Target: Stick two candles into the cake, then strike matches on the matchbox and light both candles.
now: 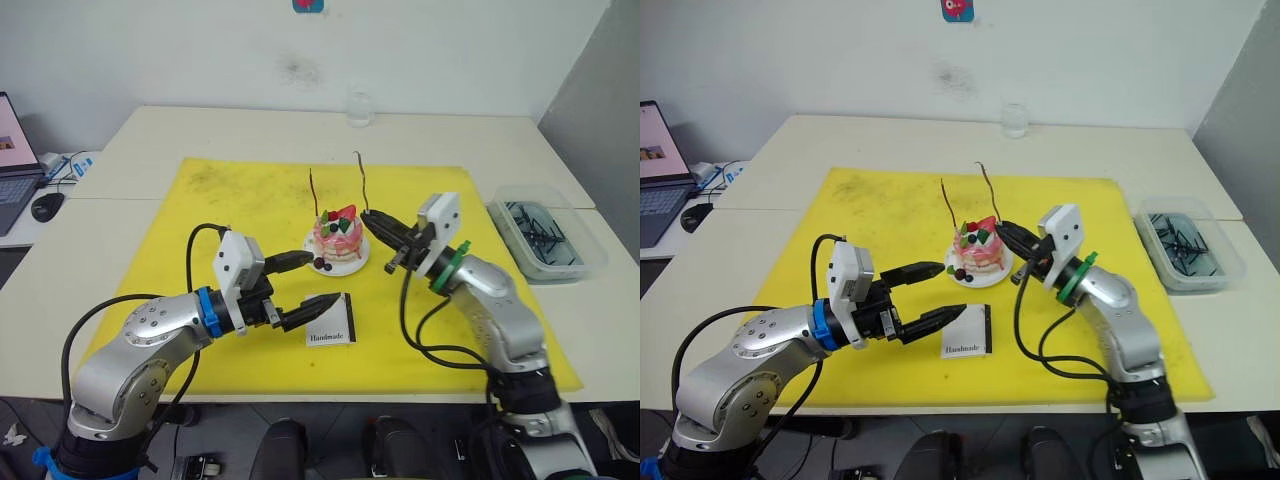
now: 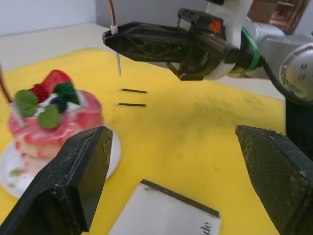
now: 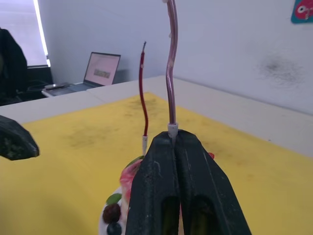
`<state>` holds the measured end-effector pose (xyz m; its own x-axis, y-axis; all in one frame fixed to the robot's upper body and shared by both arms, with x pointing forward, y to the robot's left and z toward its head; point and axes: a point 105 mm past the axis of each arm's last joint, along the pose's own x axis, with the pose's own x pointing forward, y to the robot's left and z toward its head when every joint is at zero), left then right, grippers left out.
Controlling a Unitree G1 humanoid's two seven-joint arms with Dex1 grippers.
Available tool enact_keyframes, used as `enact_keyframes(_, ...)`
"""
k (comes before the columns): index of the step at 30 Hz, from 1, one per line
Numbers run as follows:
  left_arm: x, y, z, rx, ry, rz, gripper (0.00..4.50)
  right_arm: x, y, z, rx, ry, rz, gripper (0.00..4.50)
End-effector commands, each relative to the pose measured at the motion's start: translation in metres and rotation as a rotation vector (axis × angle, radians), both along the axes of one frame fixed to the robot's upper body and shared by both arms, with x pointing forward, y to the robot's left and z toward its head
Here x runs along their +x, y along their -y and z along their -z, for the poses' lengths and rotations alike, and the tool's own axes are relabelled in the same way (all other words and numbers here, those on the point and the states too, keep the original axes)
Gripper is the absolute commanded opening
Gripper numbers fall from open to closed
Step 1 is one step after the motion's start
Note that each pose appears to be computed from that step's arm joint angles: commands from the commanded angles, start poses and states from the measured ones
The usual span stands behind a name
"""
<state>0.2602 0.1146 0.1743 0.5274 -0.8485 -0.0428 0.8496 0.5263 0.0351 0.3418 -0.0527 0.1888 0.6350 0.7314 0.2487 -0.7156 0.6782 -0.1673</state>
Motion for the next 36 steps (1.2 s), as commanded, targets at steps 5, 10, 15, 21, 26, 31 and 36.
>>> enact_keyframes(5, 0.003, -0.008, -0.011, -0.012, 0.042, -0.039, 4.50, 0.014, -0.008, -0.001, 0.047, 0.086, 0.040, 0.01)
enact_keyframes(10, 0.001, -0.008, -0.011, 0.001, 0.039, -0.034, 4.50, 0.021, -0.008, 0.009, 0.064, 0.061, 0.064, 0.01)
enact_keyframes(15, 0.002, -0.007, -0.011, 0.007, 0.041, -0.035, 4.50, 0.021, -0.013, 0.014, 0.074, 0.049, 0.059, 0.01)
enact_keyframes(21, 0.001, -0.005, -0.014, 0.004, 0.046, -0.031, 4.50, 0.022, -0.011, 0.022, 0.069, 0.047, 0.081, 0.01)
enact_keyframes(26, 0.002, -0.003, -0.016, 0.003, 0.049, -0.024, 4.50, 0.020, -0.007, 0.036, 0.064, 0.032, 0.098, 0.01)
enact_keyframes(31, 0.002, -0.002, -0.016, 0.009, 0.048, -0.013, 4.50, 0.019, -0.010, 0.048, 0.068, 0.008, 0.101, 0.01)
enact_keyframes(36, 0.002, -0.001, -0.016, 0.013, 0.050, -0.008, 4.50, 0.021, -0.012, 0.055, 0.074, -0.018, 0.101, 0.01)
